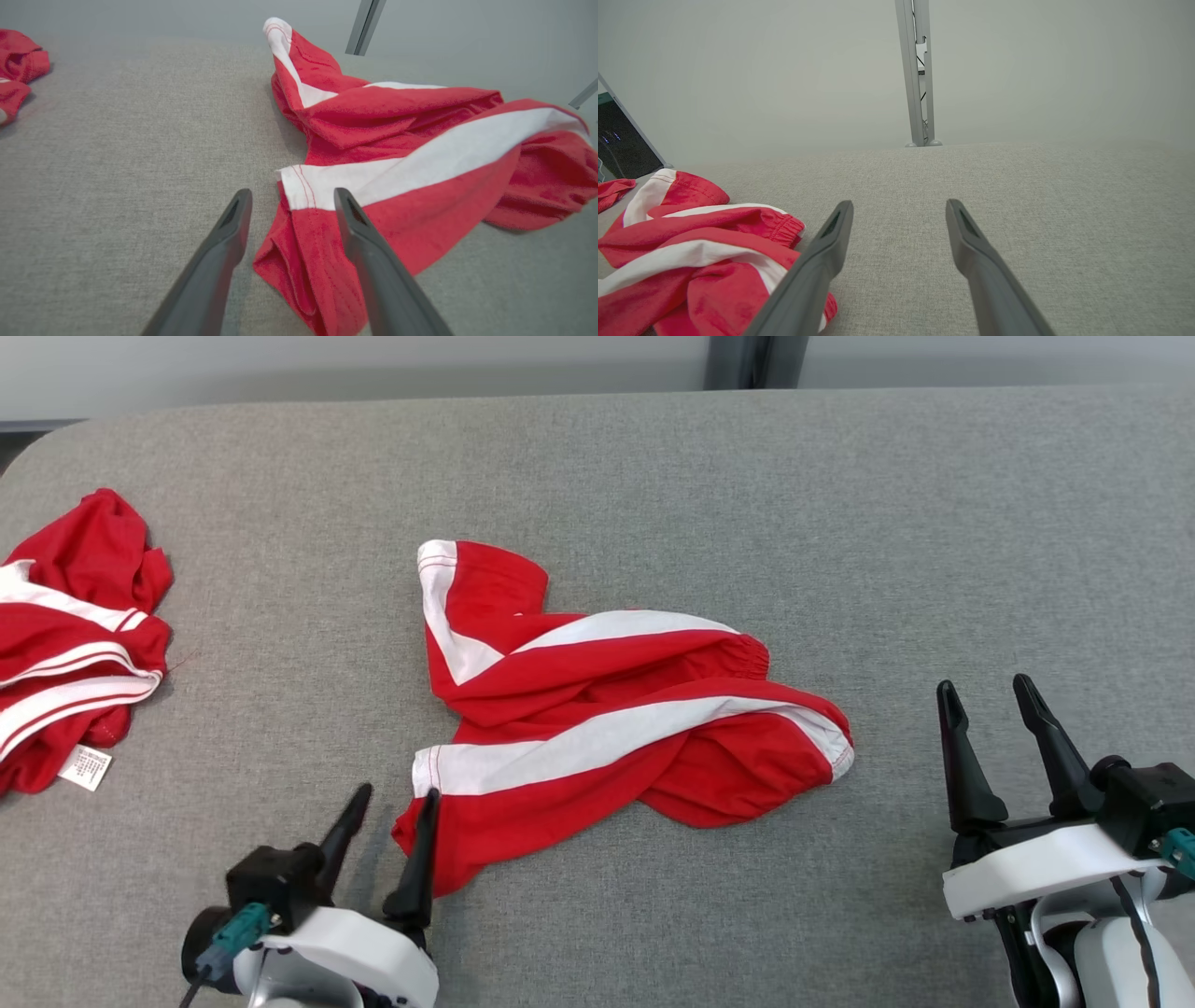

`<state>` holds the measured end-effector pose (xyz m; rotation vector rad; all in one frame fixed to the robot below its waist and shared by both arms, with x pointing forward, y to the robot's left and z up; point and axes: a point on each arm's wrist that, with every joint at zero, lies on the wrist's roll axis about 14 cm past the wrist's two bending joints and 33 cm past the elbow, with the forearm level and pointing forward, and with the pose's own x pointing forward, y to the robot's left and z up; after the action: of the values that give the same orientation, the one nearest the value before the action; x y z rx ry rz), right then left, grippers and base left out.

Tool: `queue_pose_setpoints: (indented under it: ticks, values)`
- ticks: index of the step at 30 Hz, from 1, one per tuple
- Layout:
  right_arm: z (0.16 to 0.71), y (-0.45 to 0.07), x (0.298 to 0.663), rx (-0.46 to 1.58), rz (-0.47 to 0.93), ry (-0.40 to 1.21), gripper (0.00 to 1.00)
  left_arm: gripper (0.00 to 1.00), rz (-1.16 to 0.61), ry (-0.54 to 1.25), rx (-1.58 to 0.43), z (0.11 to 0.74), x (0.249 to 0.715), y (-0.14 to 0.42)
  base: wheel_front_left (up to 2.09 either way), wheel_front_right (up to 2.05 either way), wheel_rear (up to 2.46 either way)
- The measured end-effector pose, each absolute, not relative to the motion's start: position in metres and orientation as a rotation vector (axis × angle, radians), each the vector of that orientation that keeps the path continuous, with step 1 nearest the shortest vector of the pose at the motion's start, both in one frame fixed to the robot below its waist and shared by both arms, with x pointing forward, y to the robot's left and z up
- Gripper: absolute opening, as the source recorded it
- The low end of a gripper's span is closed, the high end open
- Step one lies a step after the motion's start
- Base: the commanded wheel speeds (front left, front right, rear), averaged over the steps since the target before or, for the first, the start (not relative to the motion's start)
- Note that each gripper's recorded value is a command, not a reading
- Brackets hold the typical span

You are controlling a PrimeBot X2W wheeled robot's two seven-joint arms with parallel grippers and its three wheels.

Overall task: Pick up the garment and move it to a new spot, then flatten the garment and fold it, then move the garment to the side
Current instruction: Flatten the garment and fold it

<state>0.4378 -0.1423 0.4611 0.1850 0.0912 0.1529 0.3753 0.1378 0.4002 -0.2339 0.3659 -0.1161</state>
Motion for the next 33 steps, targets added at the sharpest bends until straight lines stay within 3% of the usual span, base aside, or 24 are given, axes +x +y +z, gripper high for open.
queue_pose_setpoints:
  ticks: [14,33]
  values:
    - [0.476,-0.151,0.421,0.158,0.136,0.070,1.00,1.00,-0.001,0.011,-0.130,0.483,0.422,0.174,0.00,0.00,0.00]
    - [0.478,-0.155,0.409,0.147,0.128,0.080,1.00,1.00,-0.009,0.050,-0.065,0.474,0.413,0.183,0.00,0.00,0.00]
